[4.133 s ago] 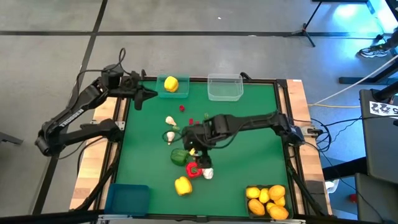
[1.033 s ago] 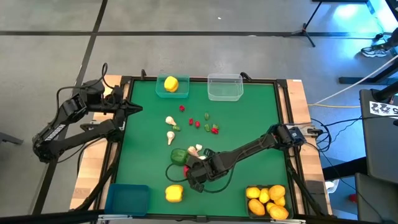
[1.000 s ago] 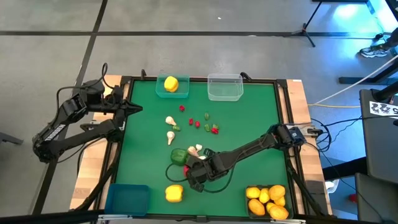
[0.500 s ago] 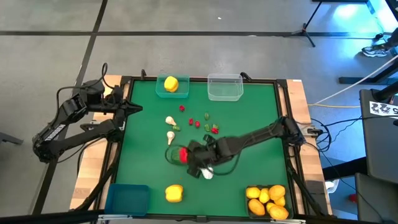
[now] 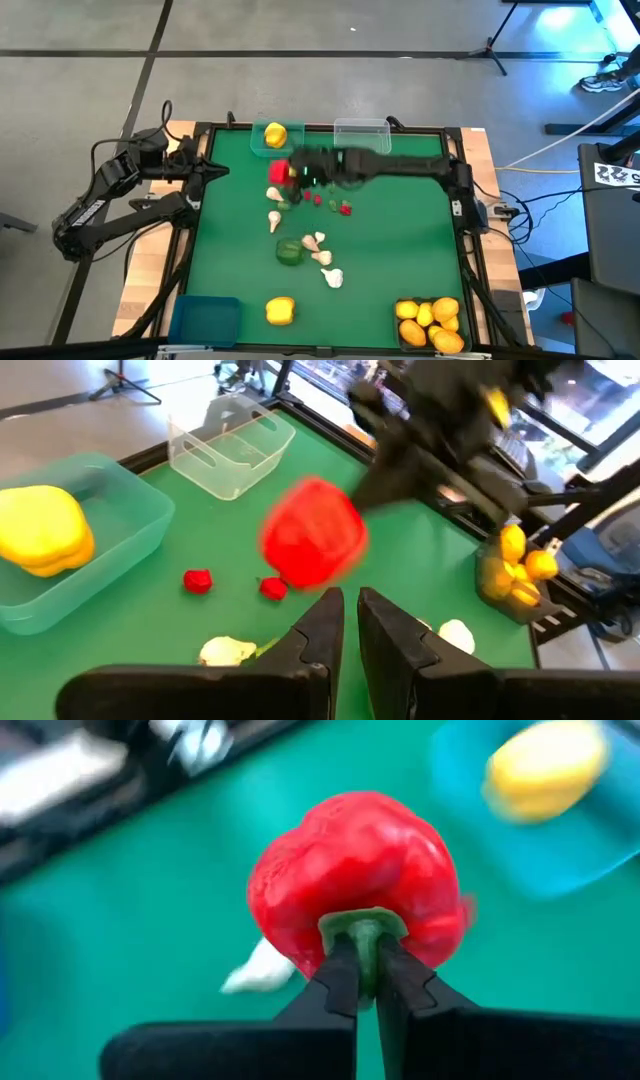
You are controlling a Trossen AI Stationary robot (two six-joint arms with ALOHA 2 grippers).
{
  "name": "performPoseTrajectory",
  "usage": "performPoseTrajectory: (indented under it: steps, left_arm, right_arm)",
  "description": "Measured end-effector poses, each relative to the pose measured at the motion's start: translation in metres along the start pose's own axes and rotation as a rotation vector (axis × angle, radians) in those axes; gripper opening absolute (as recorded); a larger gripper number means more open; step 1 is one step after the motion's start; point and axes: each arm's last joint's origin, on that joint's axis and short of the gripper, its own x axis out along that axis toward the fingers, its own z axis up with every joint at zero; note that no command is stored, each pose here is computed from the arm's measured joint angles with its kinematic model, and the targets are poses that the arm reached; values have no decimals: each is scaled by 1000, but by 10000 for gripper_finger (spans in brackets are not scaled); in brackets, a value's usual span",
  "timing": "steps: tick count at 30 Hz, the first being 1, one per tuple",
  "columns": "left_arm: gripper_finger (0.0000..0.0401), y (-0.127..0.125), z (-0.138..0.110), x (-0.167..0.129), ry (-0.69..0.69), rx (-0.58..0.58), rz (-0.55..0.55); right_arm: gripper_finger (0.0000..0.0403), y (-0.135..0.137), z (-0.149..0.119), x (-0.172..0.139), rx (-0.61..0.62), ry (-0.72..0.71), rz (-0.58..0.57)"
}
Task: Sort produce into baskets
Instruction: Put the red bell pepper into the green bin
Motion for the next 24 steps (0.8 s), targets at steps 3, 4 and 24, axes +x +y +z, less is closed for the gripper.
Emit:
performPoseTrajectory:
  steps: [3,4,24]
  left_arm:
    - [33,1,0,0,-6,0,20]
    - [33,1,0,0,-7,0,24]
    - [33,2,7,0,-88,66,103]
  right_arm:
    - [1,-37,19,10,45,-43,-22]
    - [1,-49,25,12,61,-58,-24]
    - [0,-166,41,72,187,-41,-18]
